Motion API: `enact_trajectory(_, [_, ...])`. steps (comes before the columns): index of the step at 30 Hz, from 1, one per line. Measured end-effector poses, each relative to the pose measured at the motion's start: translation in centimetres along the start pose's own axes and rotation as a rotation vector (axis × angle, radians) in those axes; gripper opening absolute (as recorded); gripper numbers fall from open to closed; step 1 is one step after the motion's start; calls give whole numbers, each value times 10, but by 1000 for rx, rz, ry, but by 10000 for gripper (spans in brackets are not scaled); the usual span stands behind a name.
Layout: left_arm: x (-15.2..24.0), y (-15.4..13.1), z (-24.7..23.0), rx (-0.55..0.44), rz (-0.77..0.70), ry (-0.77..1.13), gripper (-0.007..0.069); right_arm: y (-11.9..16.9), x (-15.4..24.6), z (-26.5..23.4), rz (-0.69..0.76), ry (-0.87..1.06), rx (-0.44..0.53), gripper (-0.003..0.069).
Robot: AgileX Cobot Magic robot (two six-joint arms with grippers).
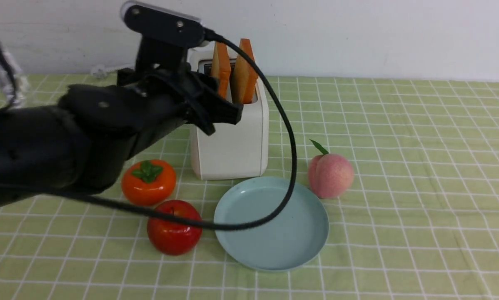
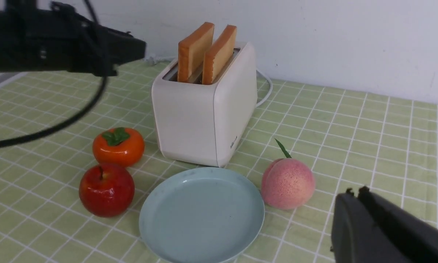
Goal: Take toasted bread from bread machine on green coffee tablecloth place on plate.
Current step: 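Reach for a toast slice standing in the toaster with the left gripper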
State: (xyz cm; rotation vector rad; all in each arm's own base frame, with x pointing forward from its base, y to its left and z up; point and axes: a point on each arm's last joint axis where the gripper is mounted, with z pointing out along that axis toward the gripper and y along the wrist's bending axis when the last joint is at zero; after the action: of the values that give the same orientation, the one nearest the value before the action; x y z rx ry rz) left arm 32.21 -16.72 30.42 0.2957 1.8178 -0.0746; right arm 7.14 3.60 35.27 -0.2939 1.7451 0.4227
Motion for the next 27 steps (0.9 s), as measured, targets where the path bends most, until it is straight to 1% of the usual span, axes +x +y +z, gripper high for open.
enact_trajectory(1, [5, -4, 14, -9, 5, 18, 349, 0, 0, 0, 0, -1, 0, 14])
enact_trajectory(2, [6, -5, 18, -13, 5, 20, 372, 0, 0, 0, 0, -1, -1, 14])
enact_trajectory(3, [8, -8, 29, -21, -2, 25, 420, 0, 0, 0, 0, -2, -1, 15])
enact_trajectory(5, [8, -11, 45, -39, -21, 23, 463, 0, 0, 0, 0, -2, -1, 16])
enact_trajectory(8, [6, -7, 65, -70, -71, 11, 481, 0, 0, 0, 0, -2, -1, 20])
enact_trajectory(12, [3, 7, 87, -95, -139, 1, 472, 1, 0, 0, 10, -1, -6, 22])
enact_trajectory(15, [3, 13, 102, -86, -170, 7, 444, 1, 0, 0, 17, -1, -10, 26])
enact_trajectory(18, [4, 12, 109, -77, -176, 9, 423, 1, 0, 0, 17, -1, -10, 28])
enact_trajectory(21, [10, 8, 120, -63, -174, 23, 367, 1, 0, 0, 17, -1, -10, 32])
enact_trajectory(24, [12, 7, 122, -65, -175, 27, 286, 1, 0, 0, 17, -1, -10, 32])
enact_trajectory(25, [13, 8, 122, -68, -177, 27, 272, 1, 0, 0, 17, -1, -10, 32])
enact_trajectory(26, [12, 10, 122, -88, -184, 22, 204, 1, 0, 0, 17, -1, -10, 32])
enact_trajectory(27, [12, 11, 122, -103, -193, 19, 158, 1, 0, 0, 17, -1, -10, 32])
